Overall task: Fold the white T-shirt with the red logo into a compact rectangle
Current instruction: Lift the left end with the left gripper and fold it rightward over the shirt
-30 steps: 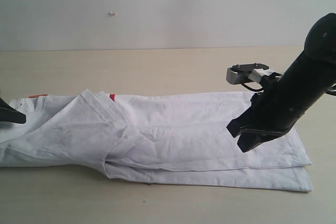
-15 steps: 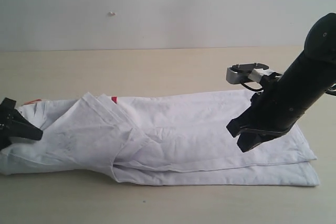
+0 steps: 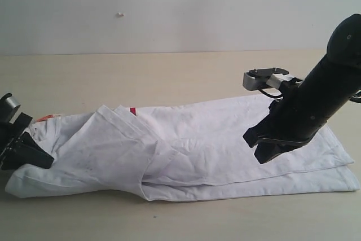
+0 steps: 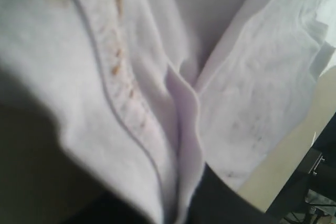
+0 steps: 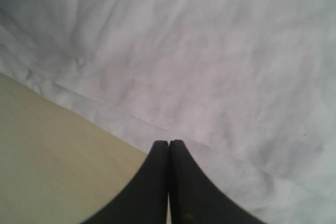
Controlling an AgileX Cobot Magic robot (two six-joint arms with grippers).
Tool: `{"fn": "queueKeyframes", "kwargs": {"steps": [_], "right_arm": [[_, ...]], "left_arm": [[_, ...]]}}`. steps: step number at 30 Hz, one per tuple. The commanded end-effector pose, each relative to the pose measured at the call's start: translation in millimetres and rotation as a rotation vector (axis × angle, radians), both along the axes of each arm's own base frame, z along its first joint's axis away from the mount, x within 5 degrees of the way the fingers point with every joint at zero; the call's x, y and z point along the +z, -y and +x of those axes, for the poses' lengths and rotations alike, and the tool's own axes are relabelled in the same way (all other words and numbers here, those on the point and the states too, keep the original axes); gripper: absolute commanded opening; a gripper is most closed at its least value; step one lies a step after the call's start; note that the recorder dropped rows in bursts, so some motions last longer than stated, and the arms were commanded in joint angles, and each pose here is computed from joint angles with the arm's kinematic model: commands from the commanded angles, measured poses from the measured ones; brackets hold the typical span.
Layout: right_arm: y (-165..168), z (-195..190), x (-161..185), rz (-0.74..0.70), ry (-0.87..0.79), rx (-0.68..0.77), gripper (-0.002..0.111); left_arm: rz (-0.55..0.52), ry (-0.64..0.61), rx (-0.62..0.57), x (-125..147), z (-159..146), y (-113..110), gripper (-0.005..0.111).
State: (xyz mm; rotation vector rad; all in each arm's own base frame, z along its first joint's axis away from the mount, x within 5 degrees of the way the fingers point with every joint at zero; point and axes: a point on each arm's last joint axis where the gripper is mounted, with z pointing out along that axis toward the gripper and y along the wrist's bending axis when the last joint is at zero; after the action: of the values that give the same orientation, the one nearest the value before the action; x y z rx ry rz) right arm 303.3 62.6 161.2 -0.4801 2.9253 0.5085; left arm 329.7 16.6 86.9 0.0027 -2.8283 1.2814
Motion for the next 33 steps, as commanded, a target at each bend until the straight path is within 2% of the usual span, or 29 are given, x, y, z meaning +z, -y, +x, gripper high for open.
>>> {"fn": "queueKeyframes", "kwargs": {"steps": [1,6,9,13,20,27,33], "right_arm": [[-0.8,-0.3,3.1,0.005,0.01,0.005,0.0],[-0.8,-0.3,3.1,0.005,0.01,0.005,0.0],[-0.8,-0.3,3.1,0.005,0.01,0.005,0.0],[-0.8,-0.1,3.2,0.006,0.011,0.003,0.0],[-2.3,-0.2,3.7,0.025,0.004,-0.014,0.0],[-2.4,-0.3,3.7,0.026,0.003,-0.013,0.0],[-2.2,0.2,3.7,0.025,0.008,-0.015,0.0]], "left_arm": [[-0.003,0.014,0.016,17.6,-2.4,-6.2,0.0],[0.031,0.031,0.085,37.5,-7.1,-29.9,0.0],[0.033,0.051,0.177,56.2,-12.0,-50.9,0.0],[-0.013,0.128,0.271,86.8,-15.5,-63.1,0.0],[0.018,0.246,0.284,126.9,-23.0,-60.0,0.0],[-0.089,0.286,0.378,139.5,-15.1,-53.7,0.0],[-0.117,0.3,0.317,145.3,-10.4,-28.0,0.0]]}}
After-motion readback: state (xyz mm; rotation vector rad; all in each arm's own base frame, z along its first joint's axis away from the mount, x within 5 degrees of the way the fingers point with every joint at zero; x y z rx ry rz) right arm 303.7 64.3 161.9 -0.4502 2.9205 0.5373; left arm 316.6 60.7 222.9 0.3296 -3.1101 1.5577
